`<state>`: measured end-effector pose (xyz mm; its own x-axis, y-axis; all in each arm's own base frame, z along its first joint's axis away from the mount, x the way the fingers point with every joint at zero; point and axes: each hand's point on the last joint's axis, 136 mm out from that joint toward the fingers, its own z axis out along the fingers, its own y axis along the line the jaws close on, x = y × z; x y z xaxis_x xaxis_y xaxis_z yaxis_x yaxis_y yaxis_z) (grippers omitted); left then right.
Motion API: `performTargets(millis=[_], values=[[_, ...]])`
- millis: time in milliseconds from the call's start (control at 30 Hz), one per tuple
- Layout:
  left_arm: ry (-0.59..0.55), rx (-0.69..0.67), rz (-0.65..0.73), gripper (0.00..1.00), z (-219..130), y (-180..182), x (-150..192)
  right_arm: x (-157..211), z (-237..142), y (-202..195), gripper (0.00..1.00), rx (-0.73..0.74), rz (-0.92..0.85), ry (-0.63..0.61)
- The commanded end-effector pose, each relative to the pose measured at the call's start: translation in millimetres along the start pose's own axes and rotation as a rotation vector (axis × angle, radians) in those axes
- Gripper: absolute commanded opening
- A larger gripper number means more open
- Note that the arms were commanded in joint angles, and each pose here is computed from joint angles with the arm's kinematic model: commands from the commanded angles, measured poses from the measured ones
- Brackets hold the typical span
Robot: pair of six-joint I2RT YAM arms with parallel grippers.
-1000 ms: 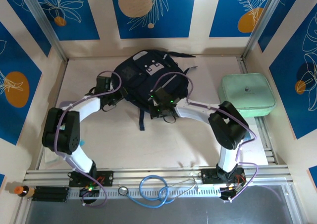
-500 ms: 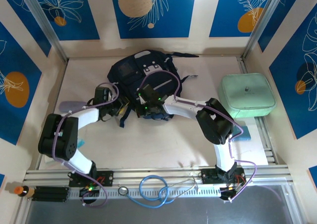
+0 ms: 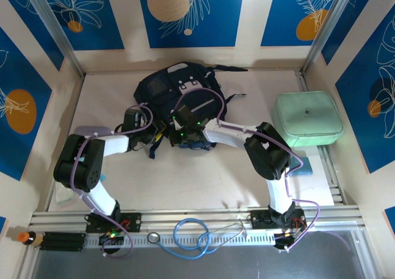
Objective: Pack the student bag
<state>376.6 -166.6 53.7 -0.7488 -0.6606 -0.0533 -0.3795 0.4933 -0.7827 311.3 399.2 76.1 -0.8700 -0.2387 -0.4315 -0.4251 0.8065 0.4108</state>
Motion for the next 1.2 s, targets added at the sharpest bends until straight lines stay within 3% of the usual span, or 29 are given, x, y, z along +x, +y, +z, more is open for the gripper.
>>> performTargets(millis=[0, 200, 333, 433, 700, 833, 1167], values=[[0.004, -0.012, -0.021, 0.40, 4.4, 6.3, 6.6, 1.1, -3.7, 7.6, 0.00, -0.006, 0.004, 0.001], [0.005, -0.022, -0.037, 0.22, 11.0, 11.7, 6.4, 9.7, -8.0, -6.1, 0.00, 0.059, 0.027, 0.003], [-0.015, -0.026, -0.021, 0.13, 9.6, 9.1, 2.0, 20.8, -20.0, -39.4, 0.00, 0.231, 0.089, 0.022], [-0.022, -0.042, 0.004, 0.09, 7.4, 7.5, -0.2, 37.5, -38.3, -73.6, 0.00, 0.389, 0.151, 0.060], [-0.029, -0.047, 0.025, 0.05, 6.6, 4.8, -2.7, 46.1, -82.0, -121.6, 0.00, 0.620, 0.213, 0.041], [-0.022, -0.038, 0.026, 0.06, 7.1, 2.9, -2.0, 37.5, -74.8, -118.0, 0.01, 0.613, 0.182, 0.034], [0.005, -0.014, 0.003, 0.09, 12.1, 2.4, 1.6, 24.8, -50.1, -102.5, 0.18, 0.517, 0.154, 0.029]])
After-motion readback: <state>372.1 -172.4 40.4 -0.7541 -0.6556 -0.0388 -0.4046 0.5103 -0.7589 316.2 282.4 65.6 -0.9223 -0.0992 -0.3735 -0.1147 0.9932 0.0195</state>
